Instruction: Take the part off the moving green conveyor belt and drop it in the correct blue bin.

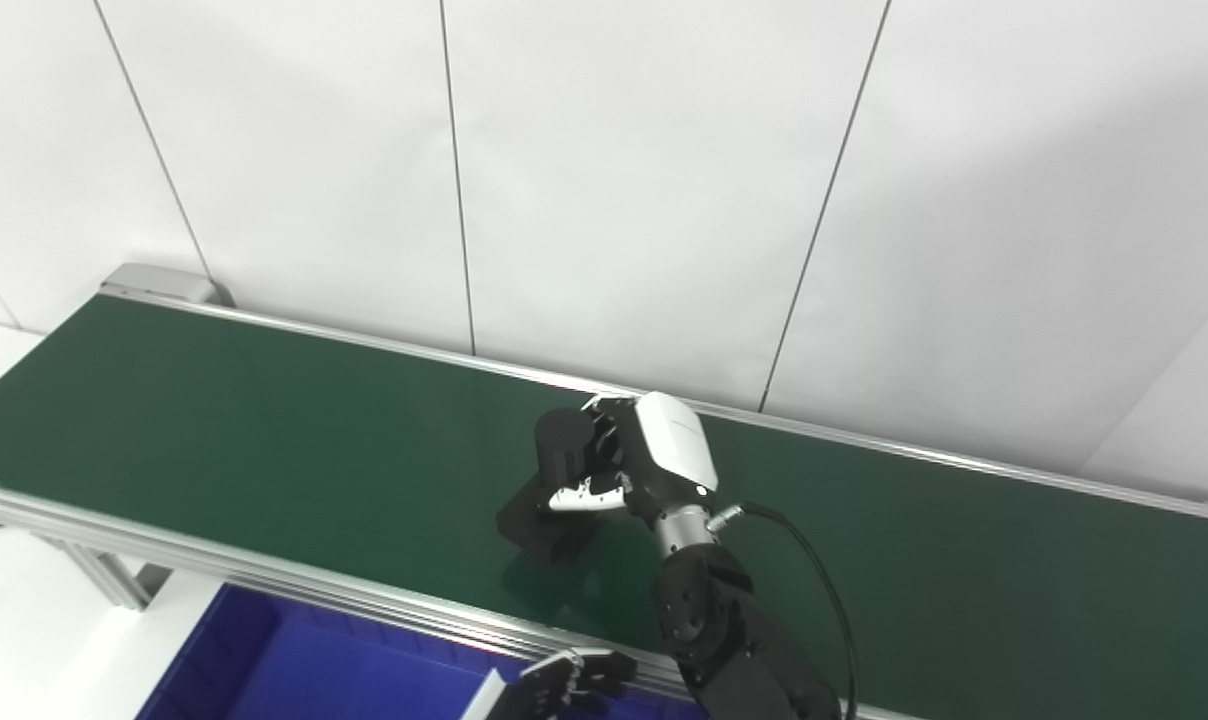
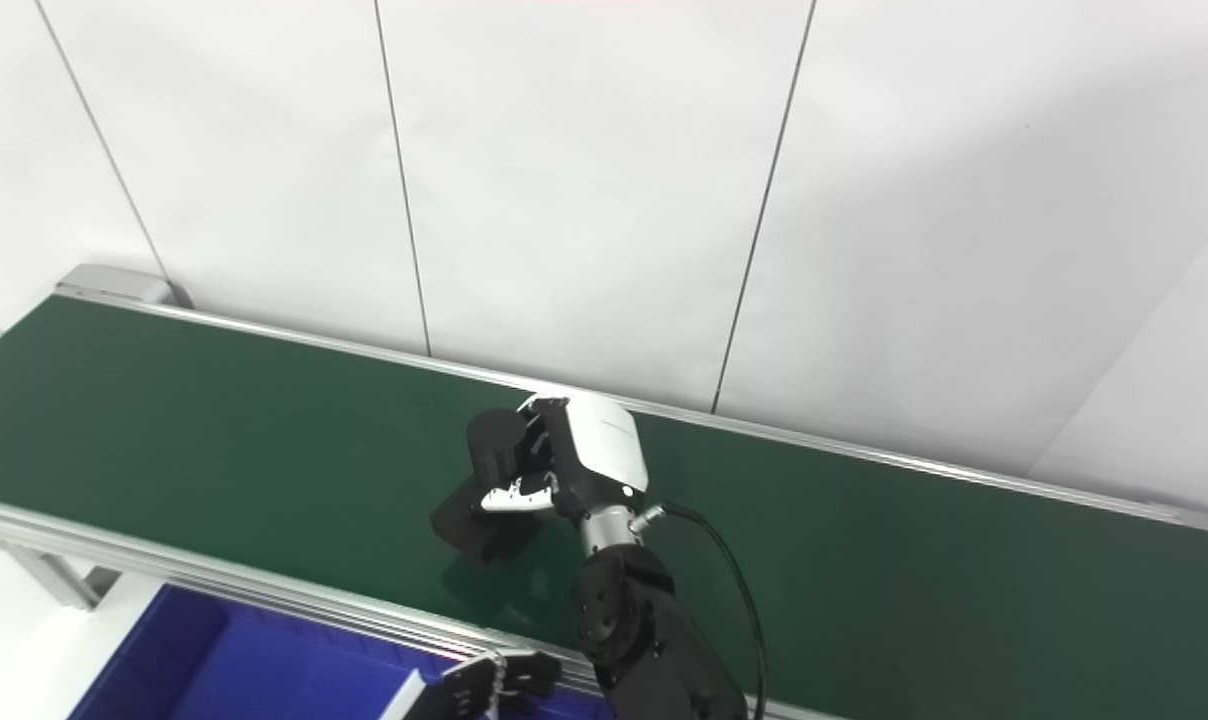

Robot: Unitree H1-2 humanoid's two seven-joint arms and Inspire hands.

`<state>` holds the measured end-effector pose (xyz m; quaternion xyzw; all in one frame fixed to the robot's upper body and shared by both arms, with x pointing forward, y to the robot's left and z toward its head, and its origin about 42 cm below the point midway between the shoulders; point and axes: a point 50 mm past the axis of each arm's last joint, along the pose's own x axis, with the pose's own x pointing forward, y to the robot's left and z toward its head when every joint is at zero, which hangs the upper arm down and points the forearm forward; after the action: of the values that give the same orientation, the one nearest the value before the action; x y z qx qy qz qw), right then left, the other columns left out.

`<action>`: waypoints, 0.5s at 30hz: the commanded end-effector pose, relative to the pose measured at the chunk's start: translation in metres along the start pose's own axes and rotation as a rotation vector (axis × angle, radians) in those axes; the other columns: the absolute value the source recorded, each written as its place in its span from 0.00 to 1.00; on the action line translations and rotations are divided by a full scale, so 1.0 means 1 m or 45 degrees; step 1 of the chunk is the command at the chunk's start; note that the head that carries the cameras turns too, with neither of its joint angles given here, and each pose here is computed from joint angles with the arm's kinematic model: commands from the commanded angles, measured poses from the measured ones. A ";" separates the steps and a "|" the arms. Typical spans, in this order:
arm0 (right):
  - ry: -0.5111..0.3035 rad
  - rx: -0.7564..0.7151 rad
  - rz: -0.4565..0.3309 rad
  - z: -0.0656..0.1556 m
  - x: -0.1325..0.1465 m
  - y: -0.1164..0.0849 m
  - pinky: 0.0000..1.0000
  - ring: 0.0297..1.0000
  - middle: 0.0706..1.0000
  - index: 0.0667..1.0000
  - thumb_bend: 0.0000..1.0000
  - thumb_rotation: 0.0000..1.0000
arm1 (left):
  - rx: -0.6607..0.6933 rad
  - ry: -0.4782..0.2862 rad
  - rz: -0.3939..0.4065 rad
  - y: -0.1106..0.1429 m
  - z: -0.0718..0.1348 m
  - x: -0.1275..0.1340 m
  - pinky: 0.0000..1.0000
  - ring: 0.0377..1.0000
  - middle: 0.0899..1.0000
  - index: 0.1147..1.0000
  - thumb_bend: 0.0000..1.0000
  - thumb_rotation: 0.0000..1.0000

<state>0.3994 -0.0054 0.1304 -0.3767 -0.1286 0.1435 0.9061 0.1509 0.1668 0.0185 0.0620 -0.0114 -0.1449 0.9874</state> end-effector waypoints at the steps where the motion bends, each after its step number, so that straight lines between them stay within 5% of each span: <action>1: -0.092 0.053 -0.125 0.019 0.004 -0.023 0.28 0.37 0.43 0.48 0.51 0.00 | -0.022 -0.092 -0.011 0.000 0.013 0.004 0.67 0.70 0.73 0.69 0.89 0.16; 15: 0.023 0.229 -0.359 -0.013 -0.116 -0.105 0.27 0.39 0.50 0.45 0.51 0.00 | -0.077 -0.129 -0.009 0.008 0.029 -0.010 0.69 0.73 0.74 0.72 0.83 0.19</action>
<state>0.3164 -0.1224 0.1655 -0.2816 -0.1300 0.0251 0.9503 0.1409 0.1746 0.0368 0.0343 -0.0263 -0.1455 0.9884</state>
